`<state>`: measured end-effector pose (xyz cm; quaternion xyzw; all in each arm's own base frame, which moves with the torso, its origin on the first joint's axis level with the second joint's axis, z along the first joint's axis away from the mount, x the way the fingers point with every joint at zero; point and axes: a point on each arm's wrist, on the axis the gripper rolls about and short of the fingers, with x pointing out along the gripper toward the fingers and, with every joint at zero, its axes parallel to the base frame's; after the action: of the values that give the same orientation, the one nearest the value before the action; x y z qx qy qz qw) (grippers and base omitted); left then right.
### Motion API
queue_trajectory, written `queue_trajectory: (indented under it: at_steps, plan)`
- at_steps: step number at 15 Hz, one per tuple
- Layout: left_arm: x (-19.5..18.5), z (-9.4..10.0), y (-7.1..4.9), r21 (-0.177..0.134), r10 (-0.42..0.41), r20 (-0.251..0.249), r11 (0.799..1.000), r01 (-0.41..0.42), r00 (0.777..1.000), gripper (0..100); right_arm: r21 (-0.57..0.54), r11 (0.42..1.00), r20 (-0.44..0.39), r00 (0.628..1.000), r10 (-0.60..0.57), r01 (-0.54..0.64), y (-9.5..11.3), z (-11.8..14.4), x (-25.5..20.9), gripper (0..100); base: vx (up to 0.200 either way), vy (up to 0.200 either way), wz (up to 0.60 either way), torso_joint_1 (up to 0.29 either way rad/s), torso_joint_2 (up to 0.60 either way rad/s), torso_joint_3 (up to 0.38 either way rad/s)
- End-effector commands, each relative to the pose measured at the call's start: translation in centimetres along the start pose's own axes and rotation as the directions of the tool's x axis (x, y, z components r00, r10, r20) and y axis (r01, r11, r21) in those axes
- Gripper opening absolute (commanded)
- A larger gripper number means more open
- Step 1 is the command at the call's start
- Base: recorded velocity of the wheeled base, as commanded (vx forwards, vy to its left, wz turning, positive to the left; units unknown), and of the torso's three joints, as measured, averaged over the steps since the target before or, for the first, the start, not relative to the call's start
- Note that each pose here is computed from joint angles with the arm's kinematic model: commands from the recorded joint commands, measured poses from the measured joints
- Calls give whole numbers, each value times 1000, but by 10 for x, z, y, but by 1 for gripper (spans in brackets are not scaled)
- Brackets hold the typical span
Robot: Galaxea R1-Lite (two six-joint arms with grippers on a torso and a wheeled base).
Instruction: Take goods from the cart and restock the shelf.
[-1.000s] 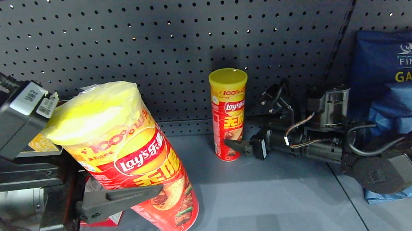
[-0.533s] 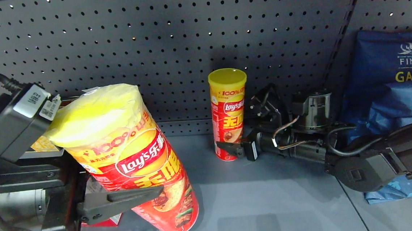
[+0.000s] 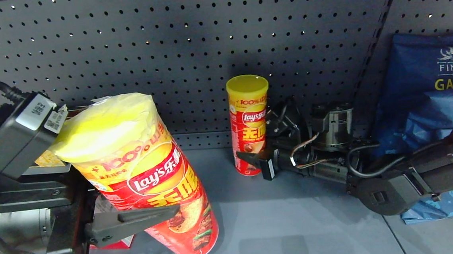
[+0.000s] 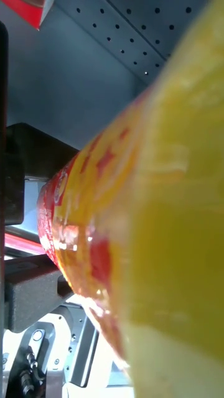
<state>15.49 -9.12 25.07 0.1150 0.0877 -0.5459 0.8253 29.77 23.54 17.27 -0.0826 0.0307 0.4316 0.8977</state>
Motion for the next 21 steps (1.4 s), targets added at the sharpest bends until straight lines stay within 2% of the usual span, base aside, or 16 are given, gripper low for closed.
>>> queue_trajectory:
  at_steps: [1,3,5,7,9,12,16,21]
  plan:
    - [0,0,0,0,0,1,1000,0,1000,0,-6,1000,15,1000,7,-7,7,9,-6,0,0,0,0,0,0,0]
    - [0,0,0,1,-1,2,1000,1,1000,0,-11,1000,24,1000,-16,16,18,20,-23,0,0,0,0,0,0,0]
    - [-1,1,0,0,-2,5,1000,2,1000,0,-8,999,-3,999,-48,48,27,31,-53,0,0,0,0,0,0,0]
    - [0,1,0,-16,-2,5,1000,2,1000,0,-4,997,-3,997,-82,82,31,34,-75,0,0,0,0,0,0,0]
    - [-1,2,0,-16,-2,7,1000,3,1000,0,46,996,-6,997,-80,81,43,32,-97,0,0,0,0,0,0,0]
    - [0,2,-1,-40,-2,4,999,2,1000,0,76,996,-24,998,-52,54,62,20,-122,0,0,0,0,0,0,0]
    - [-1,4,1,-41,27,3,999,-27,1000,0,80,996,-24,999,-40,42,70,-5,-134,0,0,0,0,0,0,0]
    - [-2,4,0,-40,42,0,998,-42,999,0,101,995,-54,999,-4,10,80,-16,-132,0,0,0,0,0,0,0]
